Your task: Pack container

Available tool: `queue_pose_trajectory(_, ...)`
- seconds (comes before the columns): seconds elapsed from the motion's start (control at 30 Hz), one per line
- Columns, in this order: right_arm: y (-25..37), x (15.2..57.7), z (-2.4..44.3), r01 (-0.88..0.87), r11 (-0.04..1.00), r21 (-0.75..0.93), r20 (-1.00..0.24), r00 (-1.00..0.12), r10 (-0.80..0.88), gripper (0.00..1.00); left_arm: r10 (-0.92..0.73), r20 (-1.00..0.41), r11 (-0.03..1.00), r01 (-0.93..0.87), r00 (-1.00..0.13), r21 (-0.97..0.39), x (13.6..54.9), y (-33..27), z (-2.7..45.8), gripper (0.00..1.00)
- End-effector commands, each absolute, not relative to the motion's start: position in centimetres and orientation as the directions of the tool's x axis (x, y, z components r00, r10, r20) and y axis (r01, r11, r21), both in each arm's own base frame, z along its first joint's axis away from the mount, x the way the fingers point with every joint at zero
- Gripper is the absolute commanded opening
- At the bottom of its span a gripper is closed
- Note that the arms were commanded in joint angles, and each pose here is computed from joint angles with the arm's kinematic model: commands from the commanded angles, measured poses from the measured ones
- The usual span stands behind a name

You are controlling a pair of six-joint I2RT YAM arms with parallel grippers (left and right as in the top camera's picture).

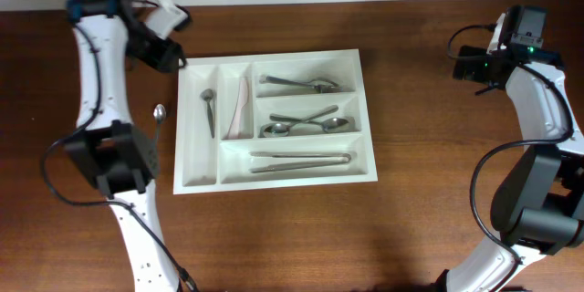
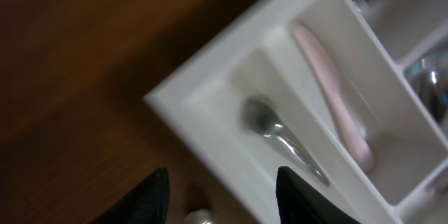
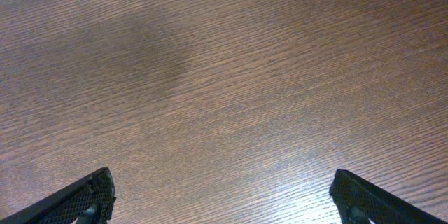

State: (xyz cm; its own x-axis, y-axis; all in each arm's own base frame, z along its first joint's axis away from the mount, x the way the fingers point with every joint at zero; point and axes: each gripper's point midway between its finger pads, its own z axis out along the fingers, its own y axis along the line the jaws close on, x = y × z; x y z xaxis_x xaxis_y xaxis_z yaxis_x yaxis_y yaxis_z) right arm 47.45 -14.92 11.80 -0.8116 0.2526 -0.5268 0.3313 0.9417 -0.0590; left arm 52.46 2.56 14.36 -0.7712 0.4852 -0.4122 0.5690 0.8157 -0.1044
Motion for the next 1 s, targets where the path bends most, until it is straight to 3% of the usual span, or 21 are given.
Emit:
queue_pose_trajectory(0.0,-15.2,47.7,12.3,0.339,0.938,-0.071,-0.538,-0.805,0.251,0.99,0.266,-0.418,0.922,0.356,-0.869,-0.155,52.4,6.8,15.8,0.50)
queue_pose_trajectory(0.17,-15.3,47.7,12.3,0.339,0.938,-0.071,-0.538,-0.805,0.251,0.99,0.158,-0.316,0.944,0.238,-0.935,-0.231,49.7,10.2,14.0,0.50)
queue_pose_trajectory(0.5,-15.3,47.7,12.3,0.340,0.938,-0.071,-0.538,-0.805,0.251,0.99,0.306,-0.184,0.890,0.350,-0.934,-0.293,46.0,9.9,10.0,0.50)
queue_pose_trajectory(0.77,-15.3,47.7,12.3,0.339,0.938,-0.071,-0.538,-0.805,0.251,0.99,0.349,-0.041,0.902,0.347,-0.936,-0.257,43.9,10.9,7.1,0.50)
queue_pose_trajectory(0.97,-15.2,47.7,12.3,0.339,0.938,-0.071,-0.538,-0.805,0.251,0.99,0.360,-0.022,0.903,0.354,-0.933,-0.242,43.9,11.3,5.3,0.50)
